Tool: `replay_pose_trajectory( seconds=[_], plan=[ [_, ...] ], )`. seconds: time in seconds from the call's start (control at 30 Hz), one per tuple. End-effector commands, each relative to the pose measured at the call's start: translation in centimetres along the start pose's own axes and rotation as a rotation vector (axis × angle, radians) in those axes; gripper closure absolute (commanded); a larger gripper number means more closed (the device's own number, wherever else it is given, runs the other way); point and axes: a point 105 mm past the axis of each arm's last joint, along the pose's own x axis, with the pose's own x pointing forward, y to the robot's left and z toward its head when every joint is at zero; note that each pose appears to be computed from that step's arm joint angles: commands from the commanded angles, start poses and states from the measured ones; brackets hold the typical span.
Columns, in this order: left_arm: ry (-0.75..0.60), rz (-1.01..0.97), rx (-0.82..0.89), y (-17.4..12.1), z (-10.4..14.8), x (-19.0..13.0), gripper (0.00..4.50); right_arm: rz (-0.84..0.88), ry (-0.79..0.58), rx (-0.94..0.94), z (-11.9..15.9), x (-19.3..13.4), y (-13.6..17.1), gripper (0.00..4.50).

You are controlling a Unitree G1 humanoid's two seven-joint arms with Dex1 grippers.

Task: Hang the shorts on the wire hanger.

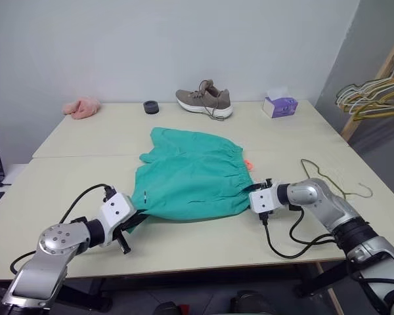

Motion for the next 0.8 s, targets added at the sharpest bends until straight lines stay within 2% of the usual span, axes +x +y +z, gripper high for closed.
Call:
replay_pose_trajectory(
  seconds=[0.03, 0.13, 0.37, 0.5, 0.63, 0.8],
  plan=[
    [-0.024, -0.021, 0.04, -0.1, 1.1, -0.5, 4.5, 0.024, -0.02, -0.03, 0.6, -0.7, -1.1, 3.53],
    [-0.007, -0.054, 0.059, -0.5, 0.9, -0.5, 4.5, 0.042, -0.008, -0.034, 0.2, -1.2, -1.4, 4.48],
    [0.032, -0.117, 0.121, -0.8, 0.6, -0.8, 4.5, 0.104, -0.021, -0.031, 0.1, -2.9, -1.5, 4.48],
    [0.037, -0.159, 0.148, -1.0, 0.7, -0.9, 4.5, 0.191, -0.043, -0.006, 0.3, -4.3, -0.4, 4.48],
    [0.049, -0.325, 0.126, -3.6, 0.7, -1.3, 4.5, 0.287, -0.093, 0.034, 1.3, -6.2, 1.4, 4.48],
    [0.103, -0.562, 0.067, -7.4, 0.2, -3.4, 4.5, 0.406, -0.122, 0.076, 2.7, -8.3, 3.8, 4.48]
  ],
)
